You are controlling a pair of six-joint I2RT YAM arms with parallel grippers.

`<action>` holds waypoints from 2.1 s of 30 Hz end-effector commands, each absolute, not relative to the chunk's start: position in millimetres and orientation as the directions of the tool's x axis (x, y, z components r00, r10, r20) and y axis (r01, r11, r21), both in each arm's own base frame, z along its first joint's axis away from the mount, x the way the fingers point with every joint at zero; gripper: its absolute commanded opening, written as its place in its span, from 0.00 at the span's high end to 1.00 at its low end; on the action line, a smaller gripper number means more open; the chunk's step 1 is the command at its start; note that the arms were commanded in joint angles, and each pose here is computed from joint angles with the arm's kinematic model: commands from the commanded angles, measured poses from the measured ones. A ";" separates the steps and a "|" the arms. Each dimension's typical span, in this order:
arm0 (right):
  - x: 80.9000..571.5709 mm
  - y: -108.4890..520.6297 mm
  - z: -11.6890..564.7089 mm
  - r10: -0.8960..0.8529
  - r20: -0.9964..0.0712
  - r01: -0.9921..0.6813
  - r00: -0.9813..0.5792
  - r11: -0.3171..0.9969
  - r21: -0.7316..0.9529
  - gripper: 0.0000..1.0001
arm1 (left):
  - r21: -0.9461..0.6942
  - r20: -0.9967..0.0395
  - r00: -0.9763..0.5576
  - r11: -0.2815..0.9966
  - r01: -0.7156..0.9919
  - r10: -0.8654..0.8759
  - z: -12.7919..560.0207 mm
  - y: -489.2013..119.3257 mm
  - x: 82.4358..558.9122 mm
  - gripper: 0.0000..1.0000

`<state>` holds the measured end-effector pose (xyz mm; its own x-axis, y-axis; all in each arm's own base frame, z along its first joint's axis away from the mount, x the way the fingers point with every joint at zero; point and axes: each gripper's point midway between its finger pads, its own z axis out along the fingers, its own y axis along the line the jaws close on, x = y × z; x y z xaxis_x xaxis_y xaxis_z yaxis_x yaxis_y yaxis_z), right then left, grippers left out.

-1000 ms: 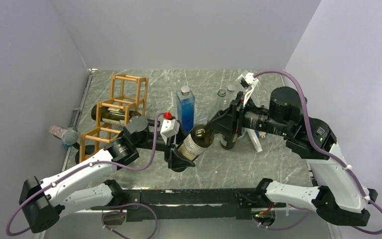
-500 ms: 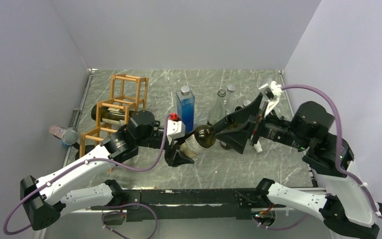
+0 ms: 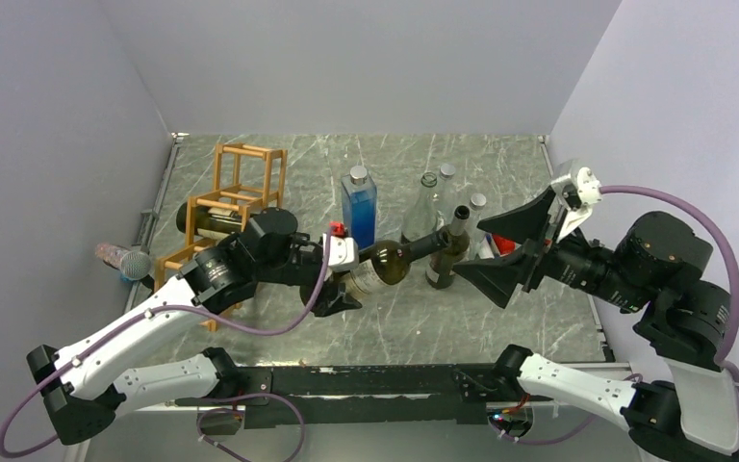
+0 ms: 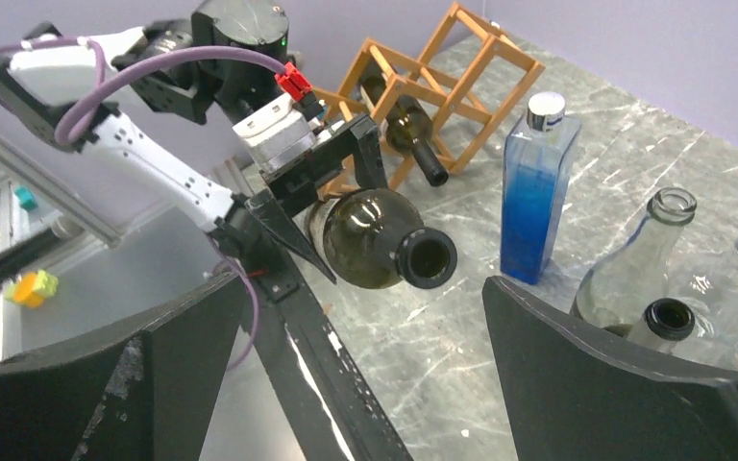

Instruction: Put the wine bottle on the wine rack

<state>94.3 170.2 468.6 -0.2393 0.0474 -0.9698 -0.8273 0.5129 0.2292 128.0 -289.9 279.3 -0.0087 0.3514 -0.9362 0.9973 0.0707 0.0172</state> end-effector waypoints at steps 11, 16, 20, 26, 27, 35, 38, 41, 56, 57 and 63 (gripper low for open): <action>109.5 176.1 376.4 -0.279 -0.895 -0.815 -0.349 0.561 0.142 0.01 | 0.200 -0.808 0.144 0.037 0.979 0.571 197.8 -309.4 119.8 0.99; 117.8 174.4 330.5 -0.430 -0.820 -0.819 -0.378 0.568 0.080 0.03 | 0.197 -0.791 0.150 0.014 0.980 0.593 174.9 -312.6 110.7 0.99; 106.0 185.5 297.3 -0.530 -0.756 -0.874 -0.383 0.474 0.111 0.03 | 0.215 -0.791 0.165 0.015 0.977 0.589 176.2 -310.4 105.2 0.99; 95.8 199.5 268.6 -0.592 -0.706 -0.900 -0.388 0.408 0.152 0.03 | 0.237 -0.783 0.169 0.036 0.971 0.598 179.8 -307.7 109.6 0.99; 94.6 199.9 263.3 -0.607 -0.693 -0.902 -0.389 0.404 0.152 0.03 | 0.242 -0.778 0.168 0.043 0.969 0.605 178.9 -306.2 111.2 0.99; 86.3 210.0 242.1 -0.658 -0.645 -0.916 -0.389 0.354 0.190 0.09 | 0.252 -0.770 0.172 0.044 0.967 0.615 179.9 -306.8 113.9 0.99; 80.5 217.8 242.7 -0.654 -0.653 -0.923 -0.382 0.311 0.227 0.10 | 0.246 -0.766 0.165 0.046 0.968 0.621 179.2 -306.2 113.6 0.99; 83.6 216.6 231.9 -0.686 -0.612 -0.918 -0.394 0.329 0.223 0.10 | 0.254 -0.776 0.171 0.052 0.966 0.607 183.0 -303.6 113.0 0.99; 83.8 225.1 197.7 -0.743 -0.500 -0.895 -0.444 0.346 0.281 0.27 | 0.281 -0.821 0.205 0.064 0.958 0.533 209.6 -293.4 107.6 0.99; 83.6 226.3 197.9 -0.743 -0.498 -0.894 -0.447 0.346 0.286 0.33 | 0.282 -0.821 0.205 0.066 0.957 0.533 210.5 -293.2 107.8 0.99; 82.3 228.1 193.8 -0.749 -0.475 -0.885 -0.462 0.356 0.299 0.88 | 0.285 -0.834 0.192 0.107 0.953 0.517 218.2 -291.2 111.5 0.99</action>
